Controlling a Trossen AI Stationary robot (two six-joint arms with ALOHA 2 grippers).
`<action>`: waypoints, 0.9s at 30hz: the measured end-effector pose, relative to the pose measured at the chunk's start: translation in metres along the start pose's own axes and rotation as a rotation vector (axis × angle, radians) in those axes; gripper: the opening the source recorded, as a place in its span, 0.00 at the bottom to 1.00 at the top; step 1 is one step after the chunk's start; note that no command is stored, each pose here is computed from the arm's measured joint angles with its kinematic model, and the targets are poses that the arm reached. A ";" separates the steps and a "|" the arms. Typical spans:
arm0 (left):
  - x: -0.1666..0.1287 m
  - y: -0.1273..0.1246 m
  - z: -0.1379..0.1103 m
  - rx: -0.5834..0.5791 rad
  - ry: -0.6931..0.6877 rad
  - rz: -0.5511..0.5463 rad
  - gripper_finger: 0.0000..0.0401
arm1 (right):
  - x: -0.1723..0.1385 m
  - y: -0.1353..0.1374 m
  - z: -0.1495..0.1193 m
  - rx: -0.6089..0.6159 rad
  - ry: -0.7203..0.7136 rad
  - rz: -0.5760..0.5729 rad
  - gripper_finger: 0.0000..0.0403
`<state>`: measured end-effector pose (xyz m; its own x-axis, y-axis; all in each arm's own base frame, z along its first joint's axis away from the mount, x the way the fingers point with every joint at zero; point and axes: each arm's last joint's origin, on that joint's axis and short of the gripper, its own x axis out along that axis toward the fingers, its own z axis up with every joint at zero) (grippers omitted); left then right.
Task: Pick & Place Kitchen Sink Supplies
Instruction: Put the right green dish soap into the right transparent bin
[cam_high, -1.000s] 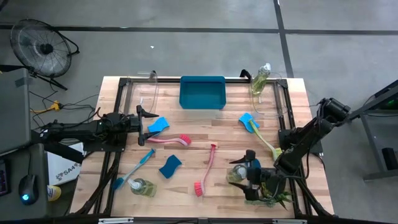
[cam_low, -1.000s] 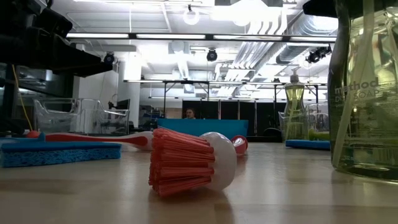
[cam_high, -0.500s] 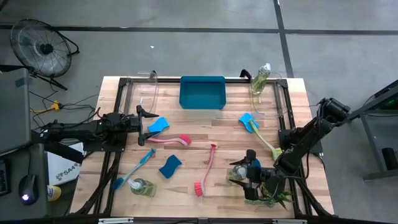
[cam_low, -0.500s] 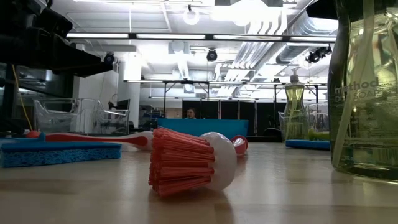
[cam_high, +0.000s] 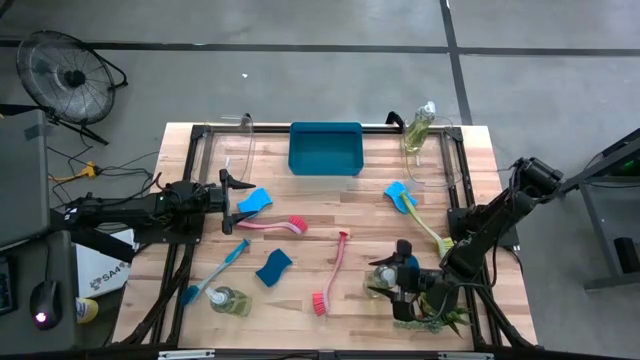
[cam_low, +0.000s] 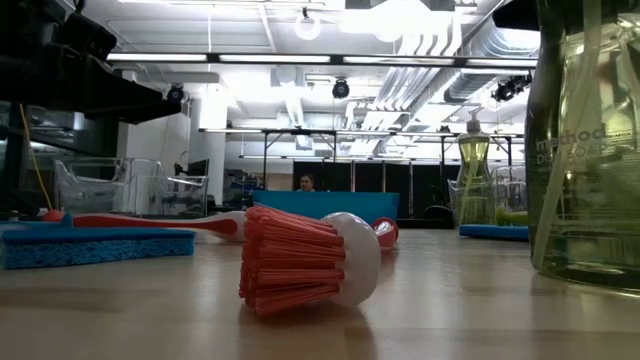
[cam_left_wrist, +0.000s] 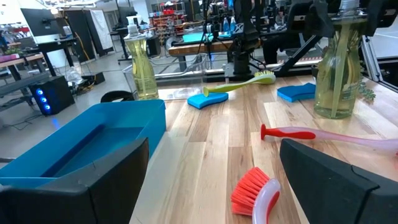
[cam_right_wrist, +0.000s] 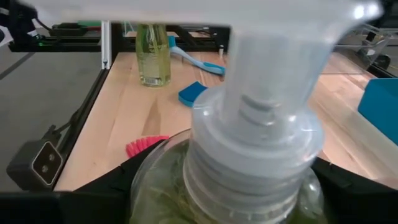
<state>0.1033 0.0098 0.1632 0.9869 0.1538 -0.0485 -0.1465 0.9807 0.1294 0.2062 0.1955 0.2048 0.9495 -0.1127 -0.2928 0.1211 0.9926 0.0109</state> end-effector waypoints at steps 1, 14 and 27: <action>0.000 0.000 0.000 0.000 0.000 0.000 0.89 | 0.000 0.000 0.000 0.002 -0.004 -0.008 0.65; 0.000 0.000 0.000 0.000 0.000 0.000 0.89 | 0.005 -0.012 0.014 0.042 -0.086 -0.136 0.65; 0.000 0.000 0.000 0.000 0.000 0.000 0.89 | -0.002 -0.052 0.057 0.084 -0.199 -0.321 0.65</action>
<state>0.1033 0.0098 0.1632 0.9869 0.1538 -0.0487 -0.1464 0.9807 0.1295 0.2141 0.1411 0.2594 0.8961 -0.4318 -0.1028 0.4366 0.8992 0.0292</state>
